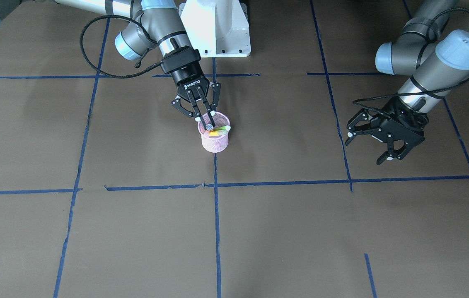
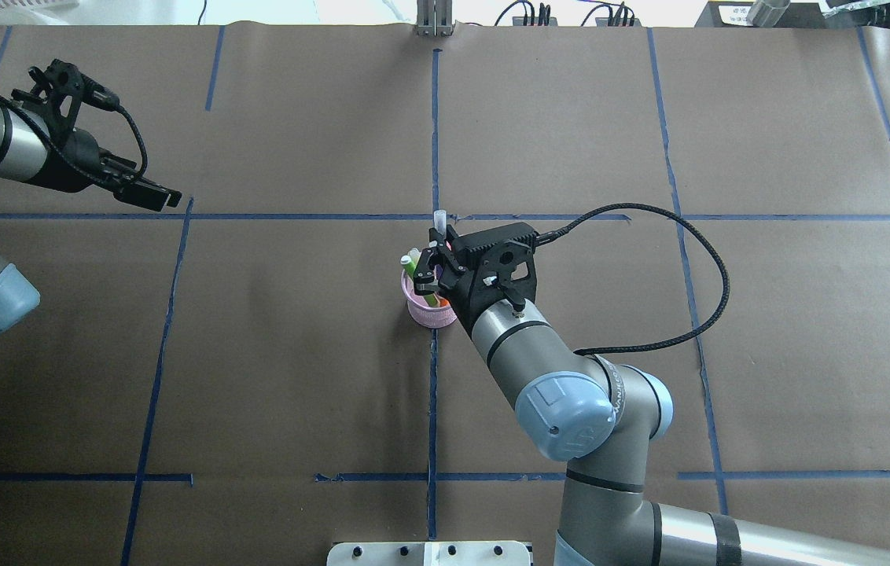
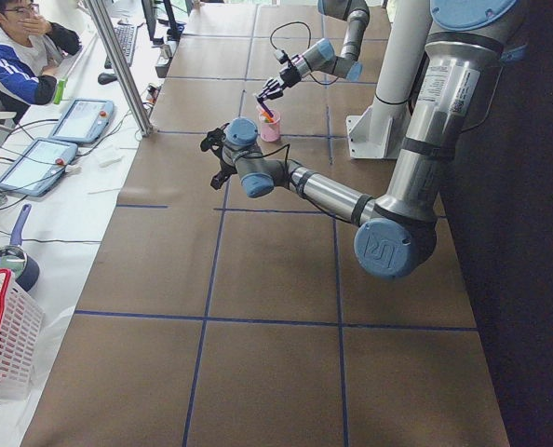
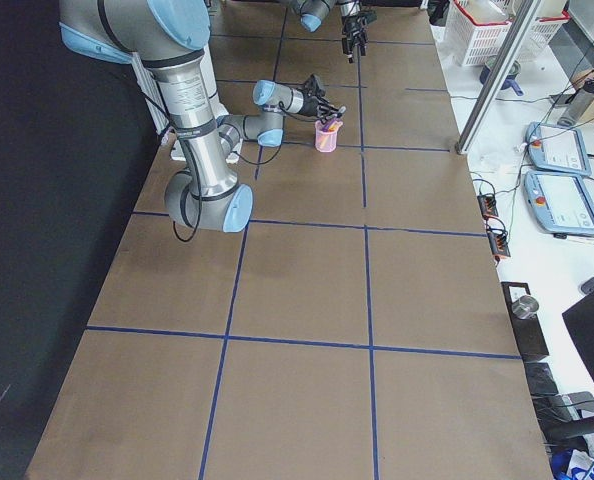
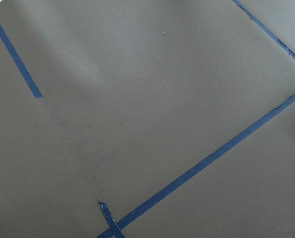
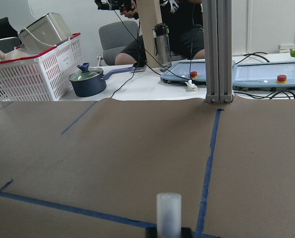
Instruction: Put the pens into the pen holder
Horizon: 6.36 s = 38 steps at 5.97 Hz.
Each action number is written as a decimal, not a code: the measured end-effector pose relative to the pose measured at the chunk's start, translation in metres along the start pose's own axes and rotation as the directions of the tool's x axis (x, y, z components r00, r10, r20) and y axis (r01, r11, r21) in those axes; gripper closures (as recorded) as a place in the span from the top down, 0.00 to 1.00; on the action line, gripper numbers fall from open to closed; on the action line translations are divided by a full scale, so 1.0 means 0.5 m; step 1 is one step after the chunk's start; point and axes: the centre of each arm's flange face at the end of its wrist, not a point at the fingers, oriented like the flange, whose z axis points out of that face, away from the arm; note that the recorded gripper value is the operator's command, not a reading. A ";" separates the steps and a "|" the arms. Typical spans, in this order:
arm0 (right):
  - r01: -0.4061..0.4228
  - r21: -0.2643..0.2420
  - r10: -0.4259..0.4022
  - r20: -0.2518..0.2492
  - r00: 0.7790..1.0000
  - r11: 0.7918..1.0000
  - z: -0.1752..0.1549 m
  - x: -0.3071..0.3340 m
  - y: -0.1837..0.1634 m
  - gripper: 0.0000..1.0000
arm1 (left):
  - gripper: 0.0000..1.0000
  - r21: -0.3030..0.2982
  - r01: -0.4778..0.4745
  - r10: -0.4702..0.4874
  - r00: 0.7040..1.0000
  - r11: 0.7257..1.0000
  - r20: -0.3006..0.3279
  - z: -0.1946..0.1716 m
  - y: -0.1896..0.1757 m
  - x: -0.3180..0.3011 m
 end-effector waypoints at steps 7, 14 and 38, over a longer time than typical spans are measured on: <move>-0.046 -0.068 0.054 0.107 0.993 0.997 -0.079 -0.046 -0.155 1.00 | 1.00 -0.005 -0.036 0.037 0.999 0.999 0.026 -0.020 0.000 -0.038; -0.159 -0.754 -0.133 -0.311 0.941 0.637 -0.075 0.816 -0.480 1.00 | 1.00 -0.212 0.340 -0.283 0.923 0.916 0.260 -0.325 0.077 -0.453; -0.440 -0.748 0.141 -0.431 0.891 0.497 -0.504 1.494 -0.319 1.00 | 1.00 -0.352 0.574 -0.496 0.817 0.739 0.294 -0.419 0.488 -0.665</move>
